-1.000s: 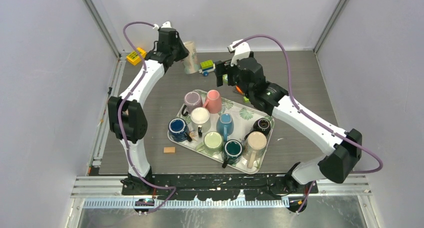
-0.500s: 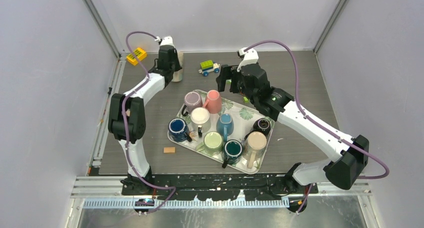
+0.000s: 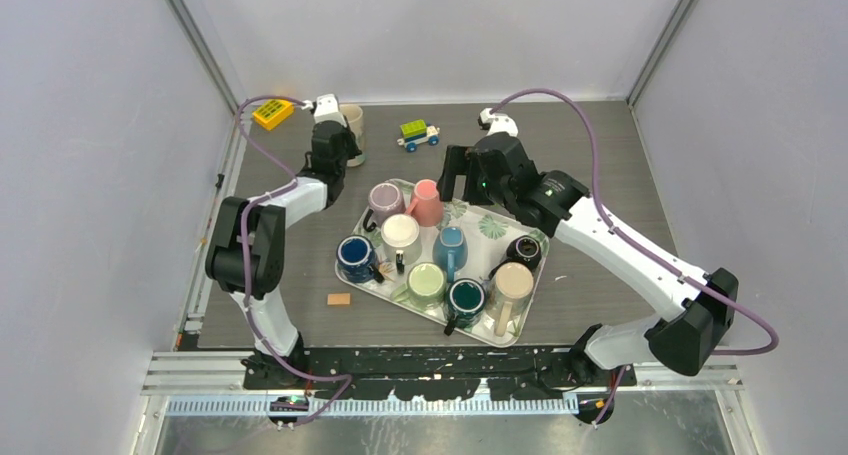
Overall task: Turn the mug right side up
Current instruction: Place the cup at the corner of the board.
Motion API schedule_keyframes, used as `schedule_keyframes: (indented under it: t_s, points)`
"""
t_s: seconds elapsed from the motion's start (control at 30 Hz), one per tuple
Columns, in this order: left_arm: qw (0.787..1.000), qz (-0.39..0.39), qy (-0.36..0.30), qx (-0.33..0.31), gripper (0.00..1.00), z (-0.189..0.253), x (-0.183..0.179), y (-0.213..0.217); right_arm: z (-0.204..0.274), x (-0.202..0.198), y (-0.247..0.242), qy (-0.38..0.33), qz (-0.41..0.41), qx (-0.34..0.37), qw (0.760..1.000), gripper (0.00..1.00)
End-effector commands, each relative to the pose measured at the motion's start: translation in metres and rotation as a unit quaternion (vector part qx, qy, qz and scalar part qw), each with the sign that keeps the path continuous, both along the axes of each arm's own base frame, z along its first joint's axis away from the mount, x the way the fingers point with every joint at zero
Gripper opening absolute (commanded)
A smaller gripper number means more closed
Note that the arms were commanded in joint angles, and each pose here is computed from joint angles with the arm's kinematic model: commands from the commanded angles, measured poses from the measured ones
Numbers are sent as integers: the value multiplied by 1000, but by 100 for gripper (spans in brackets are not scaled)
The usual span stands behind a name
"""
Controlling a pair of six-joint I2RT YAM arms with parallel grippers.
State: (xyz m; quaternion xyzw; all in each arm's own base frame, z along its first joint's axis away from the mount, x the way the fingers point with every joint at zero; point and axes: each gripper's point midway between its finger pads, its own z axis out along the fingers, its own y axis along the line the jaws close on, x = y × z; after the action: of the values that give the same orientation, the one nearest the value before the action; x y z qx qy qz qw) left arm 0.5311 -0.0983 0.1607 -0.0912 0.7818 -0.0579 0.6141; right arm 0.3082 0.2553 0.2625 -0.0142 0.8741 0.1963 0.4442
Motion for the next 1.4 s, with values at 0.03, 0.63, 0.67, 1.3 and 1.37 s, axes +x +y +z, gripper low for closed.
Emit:
schedule_keyframes:
  t_s: [0.03,0.63,0.67,1.3,1.37]
  points:
    - [993,27,-114,-32,8,76,1,11,-19,-37,-15,68,-4,10,998,100]
    - [996,21,-71,-51,34,34,-26,11,-25,-75,-56,73,-45,39,996,100]
    - [996,22,-69,-51,37,33,-27,11,-26,-74,-56,71,-45,40,996,100]
    - [997,46,9,-62,72,42,-69,18,-23,-61,-75,29,-82,10,996,100]
    - [996,48,32,-65,74,45,-82,20,-24,-59,-84,25,-108,1,994,100]
